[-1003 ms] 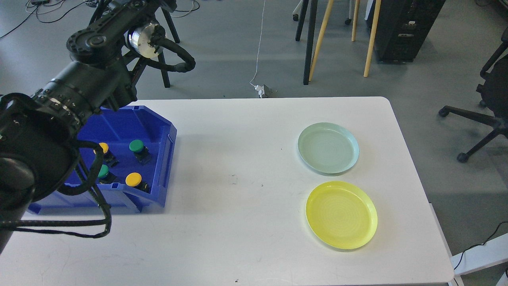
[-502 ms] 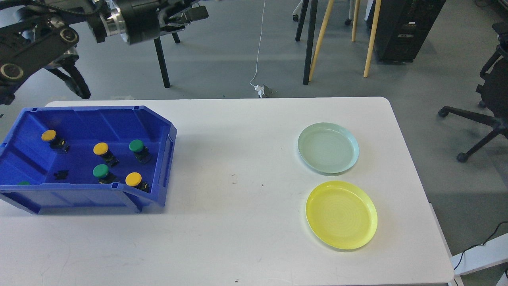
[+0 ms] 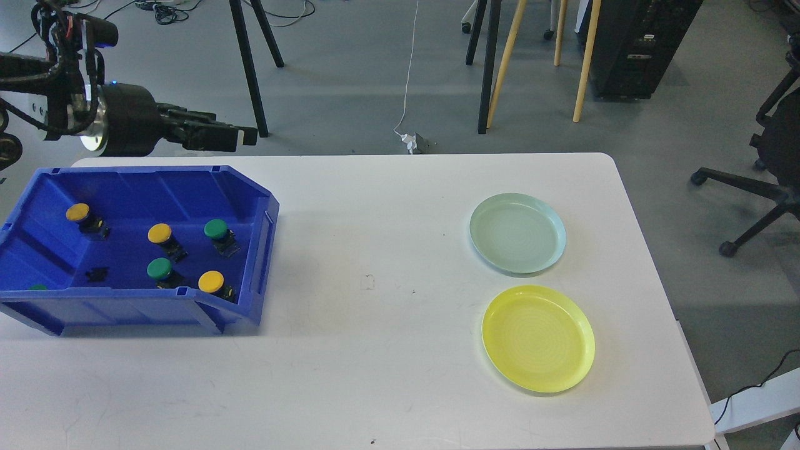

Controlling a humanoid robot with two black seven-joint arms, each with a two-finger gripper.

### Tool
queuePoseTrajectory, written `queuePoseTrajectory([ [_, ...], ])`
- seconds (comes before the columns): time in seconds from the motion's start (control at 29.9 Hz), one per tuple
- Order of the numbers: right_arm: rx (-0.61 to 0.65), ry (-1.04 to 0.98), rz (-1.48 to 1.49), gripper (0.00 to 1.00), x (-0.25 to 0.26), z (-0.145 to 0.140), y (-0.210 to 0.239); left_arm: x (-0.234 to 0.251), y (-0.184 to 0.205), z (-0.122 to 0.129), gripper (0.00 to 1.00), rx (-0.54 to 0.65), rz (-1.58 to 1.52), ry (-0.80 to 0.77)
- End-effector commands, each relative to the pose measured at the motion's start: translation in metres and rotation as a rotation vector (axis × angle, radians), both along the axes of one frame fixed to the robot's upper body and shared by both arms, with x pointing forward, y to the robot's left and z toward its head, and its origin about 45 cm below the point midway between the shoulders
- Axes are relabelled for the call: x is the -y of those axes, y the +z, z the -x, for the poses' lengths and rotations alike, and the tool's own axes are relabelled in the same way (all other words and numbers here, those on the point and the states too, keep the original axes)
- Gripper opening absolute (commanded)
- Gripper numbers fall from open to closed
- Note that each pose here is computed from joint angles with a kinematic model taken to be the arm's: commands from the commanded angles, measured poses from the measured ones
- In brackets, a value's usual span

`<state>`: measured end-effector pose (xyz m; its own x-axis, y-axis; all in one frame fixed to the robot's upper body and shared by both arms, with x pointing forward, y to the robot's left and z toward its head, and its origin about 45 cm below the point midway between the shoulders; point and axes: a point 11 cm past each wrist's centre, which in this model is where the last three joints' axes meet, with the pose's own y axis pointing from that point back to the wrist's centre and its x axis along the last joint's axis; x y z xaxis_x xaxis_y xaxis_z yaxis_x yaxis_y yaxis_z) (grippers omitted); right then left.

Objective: Pass button and place on color plate
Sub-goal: 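Lower the left gripper into the bin and grasp a yellow button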

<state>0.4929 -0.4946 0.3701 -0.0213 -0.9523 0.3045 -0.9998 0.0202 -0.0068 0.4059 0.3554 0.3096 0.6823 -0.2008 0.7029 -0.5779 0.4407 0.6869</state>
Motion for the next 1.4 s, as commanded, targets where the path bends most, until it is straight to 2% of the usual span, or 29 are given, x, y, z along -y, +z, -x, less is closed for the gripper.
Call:
queuePoseTrajectory([
  [0.0,0.000,-0.006,0.004,0.99,0.004,0.002,0.001,-0.031,-0.026,0.006,0.98,-0.036,-0.108,0.043],
  [0.27,-0.012,-0.011,0.009,0.99,0.006,0.004,-0.004,-0.069,-0.073,0.019,0.98,-0.131,-0.155,0.148],
  [0.37,-0.021,-0.007,0.012,0.99,0.005,0.004,-0.008,-0.056,-0.089,0.012,0.98,-0.149,-0.147,0.144],
  [0.57,-0.033,0.000,0.026,0.99,0.002,0.003,-0.010,-0.068,-0.122,-0.001,0.98,-0.156,-0.163,0.236],
  [0.84,-0.037,0.001,0.027,0.99,0.002,0.003,-0.012,-0.079,-0.153,0.007,0.98,-0.176,-0.171,0.271],
  [1.04,-0.044,-0.002,0.027,0.99,0.003,0.004,-0.015,-0.087,-0.159,0.007,0.98,-0.174,-0.203,0.282],
  [1.37,-0.045,-0.001,0.027,0.99,0.003,0.004,-0.015,-0.102,-0.171,0.002,0.82,-0.138,-0.300,0.298],
])
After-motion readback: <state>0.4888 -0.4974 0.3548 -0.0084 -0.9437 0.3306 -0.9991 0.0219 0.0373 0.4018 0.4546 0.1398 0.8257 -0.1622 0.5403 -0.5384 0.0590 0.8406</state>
